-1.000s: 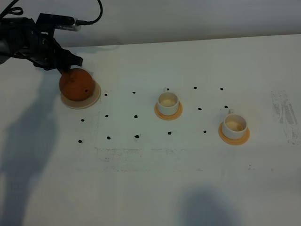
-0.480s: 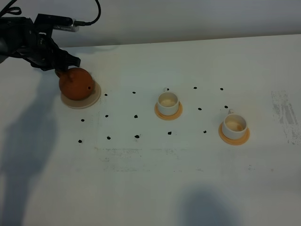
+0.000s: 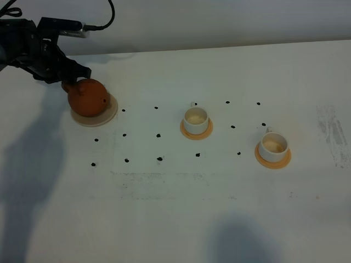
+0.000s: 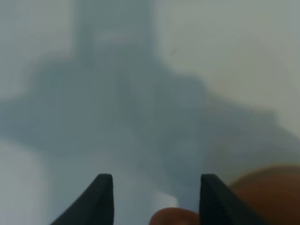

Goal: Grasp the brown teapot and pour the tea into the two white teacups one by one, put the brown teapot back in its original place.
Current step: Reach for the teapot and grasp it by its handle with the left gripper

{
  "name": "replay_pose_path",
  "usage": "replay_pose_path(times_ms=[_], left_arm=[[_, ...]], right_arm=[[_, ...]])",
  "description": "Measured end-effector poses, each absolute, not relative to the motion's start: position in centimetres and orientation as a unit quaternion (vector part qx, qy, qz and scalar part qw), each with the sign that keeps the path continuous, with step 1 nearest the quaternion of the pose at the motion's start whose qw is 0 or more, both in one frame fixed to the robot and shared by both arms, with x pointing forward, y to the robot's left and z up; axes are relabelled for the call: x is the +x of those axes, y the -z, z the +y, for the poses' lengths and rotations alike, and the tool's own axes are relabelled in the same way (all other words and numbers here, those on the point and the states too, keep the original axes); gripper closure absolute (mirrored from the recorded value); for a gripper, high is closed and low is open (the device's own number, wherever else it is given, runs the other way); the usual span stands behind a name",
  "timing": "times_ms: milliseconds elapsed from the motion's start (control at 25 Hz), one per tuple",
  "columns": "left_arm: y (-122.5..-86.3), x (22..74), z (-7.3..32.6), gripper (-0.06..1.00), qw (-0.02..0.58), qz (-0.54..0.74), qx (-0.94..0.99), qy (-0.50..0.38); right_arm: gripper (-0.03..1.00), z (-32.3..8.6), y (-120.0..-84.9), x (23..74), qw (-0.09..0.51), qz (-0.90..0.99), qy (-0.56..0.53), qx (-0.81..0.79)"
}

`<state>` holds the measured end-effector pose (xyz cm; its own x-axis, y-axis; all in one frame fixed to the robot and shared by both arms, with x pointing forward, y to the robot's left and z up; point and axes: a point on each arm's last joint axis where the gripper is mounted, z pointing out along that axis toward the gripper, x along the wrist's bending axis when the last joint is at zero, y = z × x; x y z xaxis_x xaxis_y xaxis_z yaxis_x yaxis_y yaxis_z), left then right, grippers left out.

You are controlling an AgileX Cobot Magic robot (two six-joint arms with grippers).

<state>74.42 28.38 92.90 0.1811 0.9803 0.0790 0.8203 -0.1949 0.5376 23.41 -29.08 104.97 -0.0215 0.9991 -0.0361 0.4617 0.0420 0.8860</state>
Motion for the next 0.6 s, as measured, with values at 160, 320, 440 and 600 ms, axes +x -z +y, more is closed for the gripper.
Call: replay_pose_path(times_ms=[160,320,440,600], left_arm=[[-92.78,74.24,29.01,0.52,0.182,0.611,0.744,-0.201],[-92.63,73.99,29.33,0.52,0.171,0.616,0.746,-0.190],[-92.59,73.93,29.33,0.52,0.168,0.616,0.746,-0.187],[-92.57,73.88,29.34,0.52,0.171,0.621,0.744,-0.181]], right_arm=[[0.45,-29.08,-104.97,23.41,0.374,0.618,-0.360,0.591],[0.45,-29.08,-104.97,23.41,0.374,0.618,-0.360,0.591],[0.45,-29.08,-104.97,23.41,0.374,0.618,-0.360,0.591],[0.45,-29.08,-104.97,23.41,0.374,0.618,-0.360,0.591]])
